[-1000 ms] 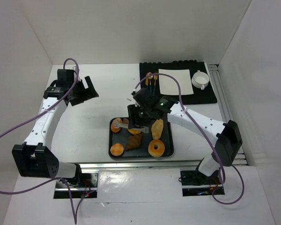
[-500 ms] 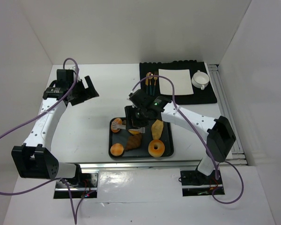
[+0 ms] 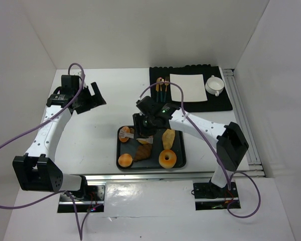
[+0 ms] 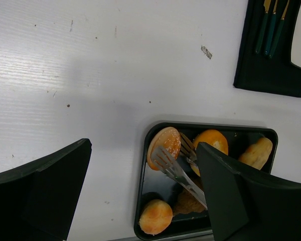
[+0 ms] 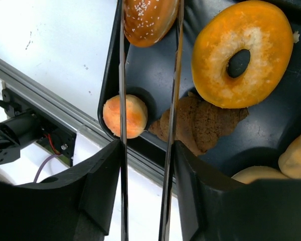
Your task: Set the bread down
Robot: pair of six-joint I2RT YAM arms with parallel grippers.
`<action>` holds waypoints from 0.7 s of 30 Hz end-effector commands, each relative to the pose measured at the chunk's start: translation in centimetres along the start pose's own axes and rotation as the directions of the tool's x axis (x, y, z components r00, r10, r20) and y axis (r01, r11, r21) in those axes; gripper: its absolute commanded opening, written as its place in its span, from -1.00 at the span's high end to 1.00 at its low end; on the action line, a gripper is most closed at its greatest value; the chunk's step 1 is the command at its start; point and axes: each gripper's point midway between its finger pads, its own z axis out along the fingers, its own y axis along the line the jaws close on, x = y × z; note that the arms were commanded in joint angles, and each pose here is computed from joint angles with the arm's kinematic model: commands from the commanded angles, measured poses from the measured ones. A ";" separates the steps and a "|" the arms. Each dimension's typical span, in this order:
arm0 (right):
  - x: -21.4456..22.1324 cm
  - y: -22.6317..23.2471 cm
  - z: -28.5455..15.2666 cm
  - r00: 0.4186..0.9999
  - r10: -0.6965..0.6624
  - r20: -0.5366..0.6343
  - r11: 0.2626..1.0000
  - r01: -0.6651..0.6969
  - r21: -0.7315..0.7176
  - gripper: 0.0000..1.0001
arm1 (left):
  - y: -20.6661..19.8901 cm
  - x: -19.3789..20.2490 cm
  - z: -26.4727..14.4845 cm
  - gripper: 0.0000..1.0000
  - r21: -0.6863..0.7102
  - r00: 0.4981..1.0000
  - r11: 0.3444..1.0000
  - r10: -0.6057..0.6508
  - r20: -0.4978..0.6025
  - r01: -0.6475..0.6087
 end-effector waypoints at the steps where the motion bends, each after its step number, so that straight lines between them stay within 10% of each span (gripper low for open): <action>1: -3.1 2.4 -2.4 0.994 -0.005 0.105 0.998 0.012 -0.066 0.01 | -0.5 -1.0 -0.9 -0.99 0.024 0.999 1.000 0.013 0.049 -0.014; 9: -4.2 1.6 -7.6 0.978 0.013 0.209 0.998 -0.001 -0.058 0.09 | -1.3 -2.0 -1.8 -0.99 0.050 0.996 0.998 0.030 0.081 -0.034; 21: -17.4 -18.6 -15.6 0.744 0.106 0.659 0.910 -0.340 0.237 0.09 | 0.0 -1.4 -1.2 -0.99 0.000 0.997 1.000 0.026 0.071 -0.026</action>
